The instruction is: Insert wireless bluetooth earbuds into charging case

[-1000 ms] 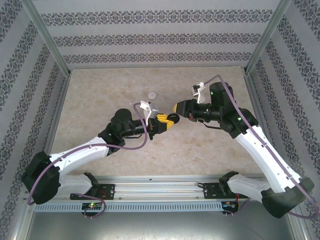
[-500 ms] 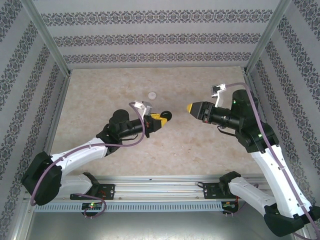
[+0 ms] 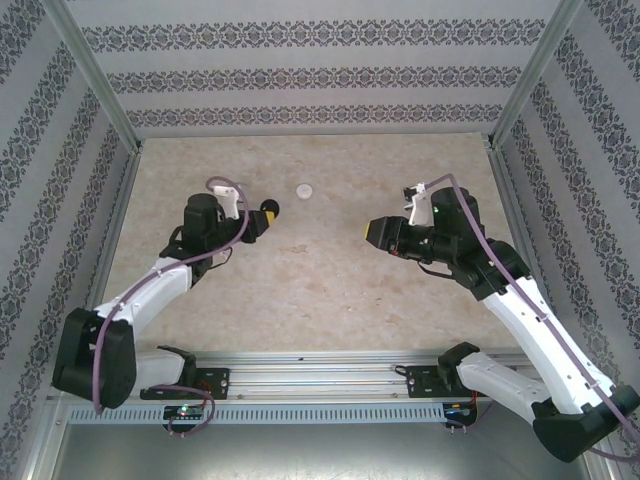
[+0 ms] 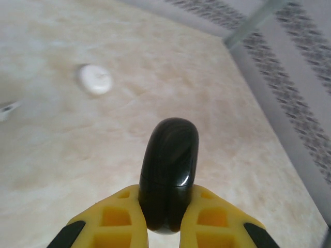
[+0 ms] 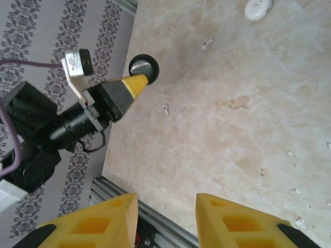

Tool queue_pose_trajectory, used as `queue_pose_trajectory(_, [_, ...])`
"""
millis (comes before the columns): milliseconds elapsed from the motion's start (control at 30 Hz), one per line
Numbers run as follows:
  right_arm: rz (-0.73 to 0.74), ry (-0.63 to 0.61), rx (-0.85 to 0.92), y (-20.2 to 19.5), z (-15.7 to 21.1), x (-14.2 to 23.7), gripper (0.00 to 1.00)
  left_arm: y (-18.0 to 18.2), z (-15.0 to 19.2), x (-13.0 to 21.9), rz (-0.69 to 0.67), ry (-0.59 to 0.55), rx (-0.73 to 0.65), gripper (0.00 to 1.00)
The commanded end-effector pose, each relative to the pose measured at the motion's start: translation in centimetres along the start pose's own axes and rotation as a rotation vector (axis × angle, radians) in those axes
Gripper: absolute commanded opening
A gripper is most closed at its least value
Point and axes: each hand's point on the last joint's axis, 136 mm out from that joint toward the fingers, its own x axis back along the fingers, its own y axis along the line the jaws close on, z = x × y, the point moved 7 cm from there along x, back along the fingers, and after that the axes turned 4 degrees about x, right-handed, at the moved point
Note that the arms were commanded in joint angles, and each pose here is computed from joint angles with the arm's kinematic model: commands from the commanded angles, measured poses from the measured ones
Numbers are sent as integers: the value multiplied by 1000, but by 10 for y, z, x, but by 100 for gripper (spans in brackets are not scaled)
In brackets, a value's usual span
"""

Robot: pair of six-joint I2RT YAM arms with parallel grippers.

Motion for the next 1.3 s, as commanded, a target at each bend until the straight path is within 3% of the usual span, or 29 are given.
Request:
queue_pose_trajectory(0, [50,11,-8,-5,1,-14,35,32,0,-1,-68,64,114,2])
queue_pose_trajectory(300, [84,79,-13,-7,-1,-44,35,94,2,-27,-169,195,227,4])
queue_pose_trajectory(767, [113,122,-37,-16,-5,-70,35,139,13,-52,-330,433,272,13])
queue_pose_trajectory(1267, [116,141,-41,-17,-7,-79,37,138,-3,-42,-430,470,178,41])
